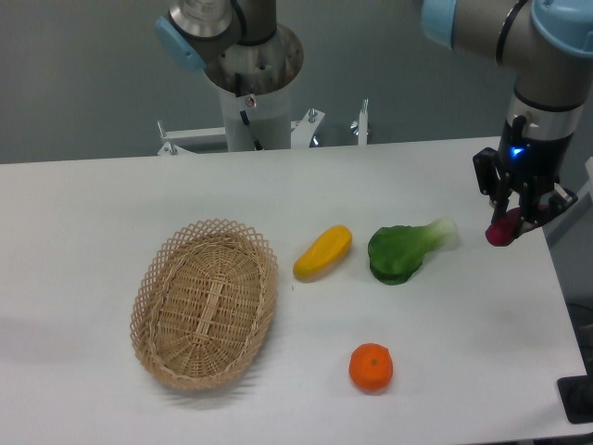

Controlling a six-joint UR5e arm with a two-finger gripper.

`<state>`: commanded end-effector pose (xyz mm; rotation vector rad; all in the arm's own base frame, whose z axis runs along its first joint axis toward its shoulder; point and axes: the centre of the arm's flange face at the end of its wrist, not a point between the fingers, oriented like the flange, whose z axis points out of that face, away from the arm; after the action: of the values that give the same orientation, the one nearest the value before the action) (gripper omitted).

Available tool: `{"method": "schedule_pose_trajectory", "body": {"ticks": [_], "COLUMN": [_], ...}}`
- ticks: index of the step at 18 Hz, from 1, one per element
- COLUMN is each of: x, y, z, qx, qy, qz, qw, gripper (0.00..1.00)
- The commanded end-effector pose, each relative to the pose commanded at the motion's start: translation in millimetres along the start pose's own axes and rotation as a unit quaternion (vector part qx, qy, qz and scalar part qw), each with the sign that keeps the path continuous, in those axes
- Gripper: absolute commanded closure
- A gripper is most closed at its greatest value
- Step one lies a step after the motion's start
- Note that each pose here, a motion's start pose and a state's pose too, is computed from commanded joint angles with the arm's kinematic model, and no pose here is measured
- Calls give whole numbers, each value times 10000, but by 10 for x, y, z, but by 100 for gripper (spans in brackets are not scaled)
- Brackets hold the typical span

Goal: Place the sweet potato in the basket
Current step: 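Lift the held dark red sweet potato and carry it toward the basket, then lower the sweet potato into the wicker basket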

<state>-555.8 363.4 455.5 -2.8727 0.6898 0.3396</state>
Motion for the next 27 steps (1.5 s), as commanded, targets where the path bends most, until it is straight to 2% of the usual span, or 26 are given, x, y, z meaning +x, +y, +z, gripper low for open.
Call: {"method": "schedule_pose_trajectory", "body": {"ticks": [5,9,14,17,22,24,27], "x": [48,115,331,509,1192,1528,2089], "y": [-52,-371,-1089,-1641,-2435,-2646,-2978], "z": [-53,-62,37,141,486,621,897], "qx": [6,97,193,304,445,443,246], "qy": [-19,-5,158,128,239,266,263], "qz": [-135,-396,-947,-1475,-2086,-2105,-1925], "qw": [9999,9992,9952,9885,9767,9762,9806], "gripper": [84,84,84,84,84,84,84]}}
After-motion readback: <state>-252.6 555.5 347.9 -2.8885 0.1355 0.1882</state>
